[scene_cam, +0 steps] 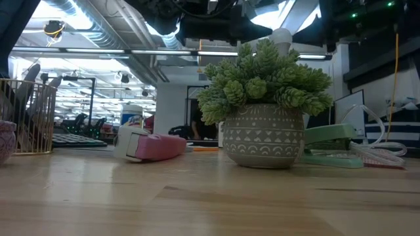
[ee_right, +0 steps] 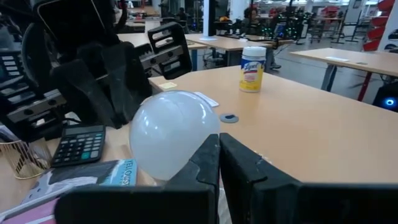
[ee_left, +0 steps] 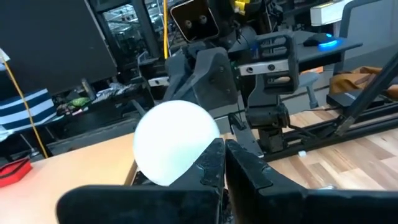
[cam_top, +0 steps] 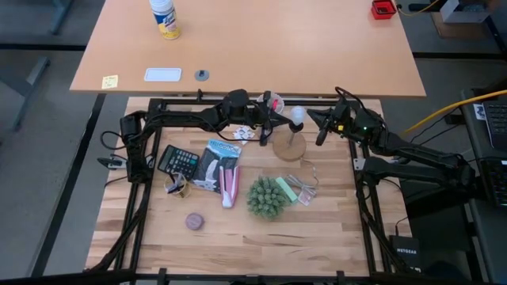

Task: Screw lightbulb
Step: Insert the lightbulb into the lamp

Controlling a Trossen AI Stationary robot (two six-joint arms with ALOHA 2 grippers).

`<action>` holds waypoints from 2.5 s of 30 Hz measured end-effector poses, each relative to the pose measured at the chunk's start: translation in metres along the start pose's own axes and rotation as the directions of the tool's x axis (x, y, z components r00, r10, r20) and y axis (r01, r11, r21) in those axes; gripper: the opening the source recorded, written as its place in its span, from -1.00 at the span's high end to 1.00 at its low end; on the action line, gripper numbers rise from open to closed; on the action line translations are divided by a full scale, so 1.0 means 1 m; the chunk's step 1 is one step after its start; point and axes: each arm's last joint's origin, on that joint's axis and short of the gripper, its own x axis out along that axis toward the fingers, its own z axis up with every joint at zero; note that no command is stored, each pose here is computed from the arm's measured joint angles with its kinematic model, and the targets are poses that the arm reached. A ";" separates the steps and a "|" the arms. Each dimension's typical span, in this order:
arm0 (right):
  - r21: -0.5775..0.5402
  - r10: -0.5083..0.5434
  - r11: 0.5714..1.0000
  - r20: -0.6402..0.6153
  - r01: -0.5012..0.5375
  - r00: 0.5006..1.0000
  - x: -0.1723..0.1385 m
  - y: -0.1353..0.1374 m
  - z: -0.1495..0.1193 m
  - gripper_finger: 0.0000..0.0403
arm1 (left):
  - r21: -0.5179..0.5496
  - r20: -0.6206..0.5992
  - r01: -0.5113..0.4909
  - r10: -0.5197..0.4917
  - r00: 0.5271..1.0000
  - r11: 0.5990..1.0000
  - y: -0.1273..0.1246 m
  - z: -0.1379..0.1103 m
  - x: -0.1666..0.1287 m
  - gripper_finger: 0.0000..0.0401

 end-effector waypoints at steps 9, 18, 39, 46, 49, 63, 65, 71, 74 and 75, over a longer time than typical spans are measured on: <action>0.001 0.026 1.000 0.001 -0.026 1.000 0.000 0.001 0.000 0.92 | 0.004 -0.014 -0.050 0.050 0.999 0.999 0.002 -0.001 0.000 0.97; 0.001 0.043 0.999 0.001 -0.043 0.999 0.000 0.001 0.000 0.92 | 0.004 -0.020 -0.064 0.064 0.998 0.998 0.005 -0.003 -0.001 0.97; 0.020 0.133 0.991 -0.013 -0.132 0.991 -0.001 0.004 -0.001 0.92 | 0.002 -0.038 -0.110 0.110 0.993 0.994 0.008 -0.004 -0.001 0.97; 0.032 0.179 0.984 -0.026 -0.178 0.984 -0.001 0.005 -0.002 0.92 | 0.002 -0.038 -0.112 0.112 0.993 0.994 0.008 -0.004 -0.001 0.97; 0.038 0.223 0.974 -0.027 -0.222 0.974 -0.001 0.007 -0.003 0.92 | 0.002 -0.036 -0.113 0.113 0.993 0.994 0.008 -0.003 -0.001 0.97; 0.052 0.319 0.946 0.010 -0.319 0.948 -0.008 0.009 0.002 0.92 | 0.012 -0.032 -0.094 0.094 0.995 0.995 0.006 -0.004 0.000 0.97; 0.045 0.319 0.946 0.033 -0.320 0.947 -0.012 0.009 0.005 0.92 | 0.012 -0.033 -0.096 0.096 0.995 0.995 0.006 -0.004 0.000 0.97; 0.026 0.196 0.979 0.115 -0.200 0.974 -0.027 0.004 0.015 0.92 | 0.013 -0.030 -0.097 0.098 0.995 0.995 0.005 -0.003 -0.001 0.97; 0.005 0.079 0.997 0.137 -0.080 0.987 -0.031 0.000 0.017 0.92 | 0.013 -0.018 -0.070 0.070 0.997 0.997 0.001 -0.001 0.001 0.97; 0.000 0.042 0.999 0.138 -0.042 0.990 -0.031 -0.001 0.017 0.92 | 0.013 -0.013 -0.055 0.055 0.998 0.998 -0.002 0.000 0.002 0.97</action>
